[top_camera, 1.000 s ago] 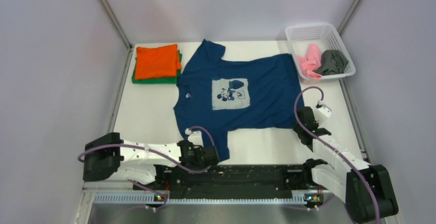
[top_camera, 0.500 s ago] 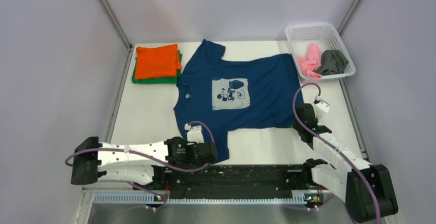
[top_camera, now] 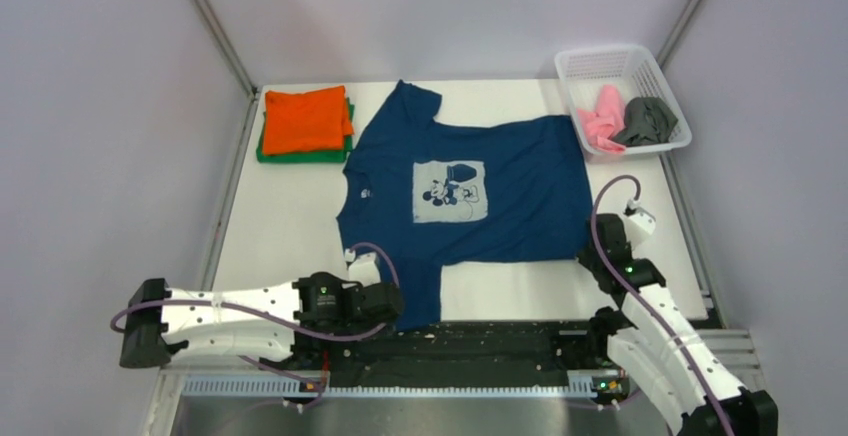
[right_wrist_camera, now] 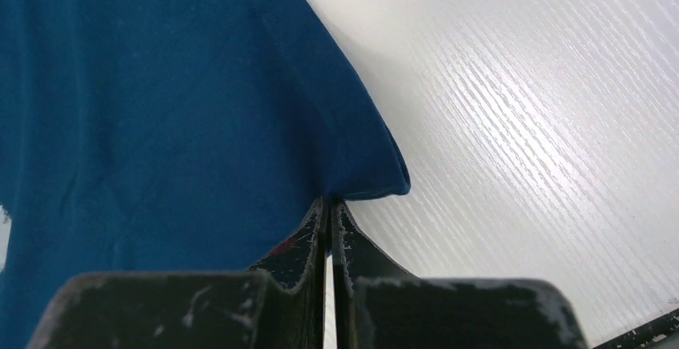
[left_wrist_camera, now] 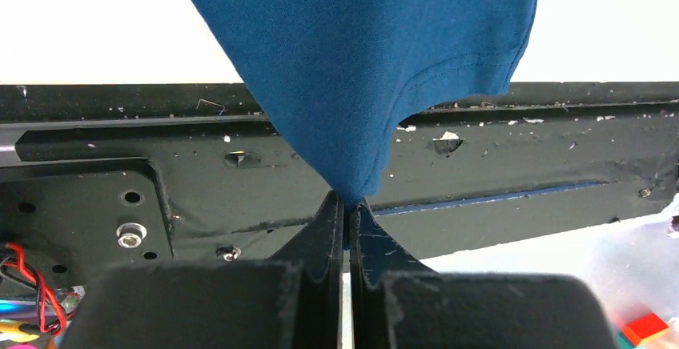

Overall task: Fold and stack the t-shirts
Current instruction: Fold the flattened tshirt in 1/3 of the way

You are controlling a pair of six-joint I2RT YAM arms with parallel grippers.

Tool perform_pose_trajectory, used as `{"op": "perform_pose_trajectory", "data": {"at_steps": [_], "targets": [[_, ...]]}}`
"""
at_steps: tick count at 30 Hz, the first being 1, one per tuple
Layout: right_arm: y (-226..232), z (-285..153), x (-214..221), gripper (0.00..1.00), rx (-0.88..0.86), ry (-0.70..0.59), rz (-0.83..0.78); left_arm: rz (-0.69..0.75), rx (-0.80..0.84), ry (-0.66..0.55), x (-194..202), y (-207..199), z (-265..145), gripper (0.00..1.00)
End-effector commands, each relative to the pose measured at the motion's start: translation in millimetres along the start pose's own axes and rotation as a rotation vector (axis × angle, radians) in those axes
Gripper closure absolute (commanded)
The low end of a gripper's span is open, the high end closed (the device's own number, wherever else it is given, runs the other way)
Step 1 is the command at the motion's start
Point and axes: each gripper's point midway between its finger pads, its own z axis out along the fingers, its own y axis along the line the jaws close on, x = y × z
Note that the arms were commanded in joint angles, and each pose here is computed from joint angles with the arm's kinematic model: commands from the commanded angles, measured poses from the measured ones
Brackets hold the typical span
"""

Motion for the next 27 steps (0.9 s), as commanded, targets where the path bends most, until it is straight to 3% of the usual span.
{"op": "perform_pose_trajectory", "data": {"at_steps": [1,7,12,18,27], "targets": [[1.4,-6.0,-5.2,1.00,0.008,0.012,0.003,0.003,0.039,-0.048,-8.6,-4.1,-3.1,1.00],[13.2,-1.2,-7.5,1.00,-0.012,0.033,-0.045,0.058,0.195,-0.204,-47.7,-60.3,-15.8,1.00],[29.1,1.4,-21.4,1.00,-0.030,0.022,-0.073,0.095,0.302,-0.234,-96.4,-100.7,-12.8,1.00],[52.5,12.5,-45.1,1.00,-0.008,0.010,-0.115,0.121,0.229,-0.319,-177.3,-117.5,-18.2,1.00],[92.7,28.7,-92.4,1.00,0.012,-0.022,-0.182,0.051,0.224,-0.455,-279.5,-113.7,-38.0,1.00]]}}
